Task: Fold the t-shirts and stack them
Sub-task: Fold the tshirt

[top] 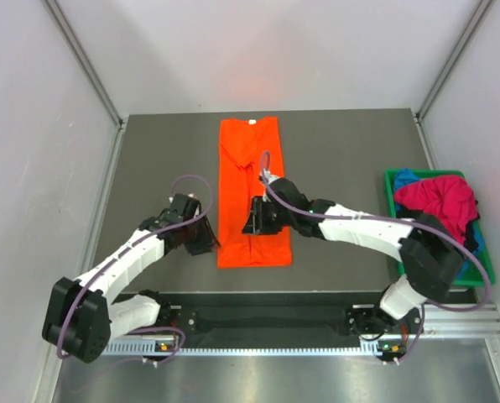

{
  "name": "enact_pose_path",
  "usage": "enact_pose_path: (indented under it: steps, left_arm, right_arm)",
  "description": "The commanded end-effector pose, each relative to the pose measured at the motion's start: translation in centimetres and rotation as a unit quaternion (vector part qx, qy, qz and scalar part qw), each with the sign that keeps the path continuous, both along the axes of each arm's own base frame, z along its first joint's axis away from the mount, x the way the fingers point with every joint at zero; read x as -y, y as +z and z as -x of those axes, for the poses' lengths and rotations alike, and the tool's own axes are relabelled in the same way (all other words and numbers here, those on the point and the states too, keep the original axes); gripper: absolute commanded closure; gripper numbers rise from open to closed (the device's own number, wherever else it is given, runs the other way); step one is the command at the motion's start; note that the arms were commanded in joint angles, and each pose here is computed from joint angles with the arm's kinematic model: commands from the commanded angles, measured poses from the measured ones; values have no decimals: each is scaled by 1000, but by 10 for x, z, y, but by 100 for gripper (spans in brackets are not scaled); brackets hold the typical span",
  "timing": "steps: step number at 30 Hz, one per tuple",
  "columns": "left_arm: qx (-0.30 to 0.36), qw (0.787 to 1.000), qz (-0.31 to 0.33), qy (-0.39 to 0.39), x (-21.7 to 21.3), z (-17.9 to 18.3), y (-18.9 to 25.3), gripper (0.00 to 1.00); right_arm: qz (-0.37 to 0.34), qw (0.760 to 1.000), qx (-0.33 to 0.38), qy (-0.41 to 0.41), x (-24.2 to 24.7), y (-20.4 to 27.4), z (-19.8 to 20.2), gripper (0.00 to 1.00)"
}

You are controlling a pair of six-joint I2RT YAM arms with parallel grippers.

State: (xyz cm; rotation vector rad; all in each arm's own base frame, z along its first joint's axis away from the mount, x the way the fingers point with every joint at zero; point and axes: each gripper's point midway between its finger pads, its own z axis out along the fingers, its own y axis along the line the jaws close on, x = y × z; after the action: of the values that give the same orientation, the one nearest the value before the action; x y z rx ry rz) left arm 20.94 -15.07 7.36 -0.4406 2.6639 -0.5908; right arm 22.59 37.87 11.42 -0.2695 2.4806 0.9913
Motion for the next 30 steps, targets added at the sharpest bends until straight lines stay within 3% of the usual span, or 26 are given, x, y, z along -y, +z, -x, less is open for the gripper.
enact_pose_path:
  steps: [1,4,8,17,30]
  left_arm:
    - [-15,1000,-23,-14,-4,9,-19,59]
    - [-15,999,-35,-6,-11,14,-27,59]
    - [-10,1000,-26,1,-11,17,-32,58]
    - [-51,999,-7,10,-4,28,-63,64]
    - [-49,998,-6,25,-9,34,-62,70]
  right_arm:
    - [51,999,-4,-17,39,-11,21,64]
    - [90,995,-12,-51,78,-26,34,61]
    - [83,992,-34,-88,111,-42,52,58]
    - [70,986,-58,-140,125,-68,58,56]
    - [76,983,-51,-160,132,-84,55,62]
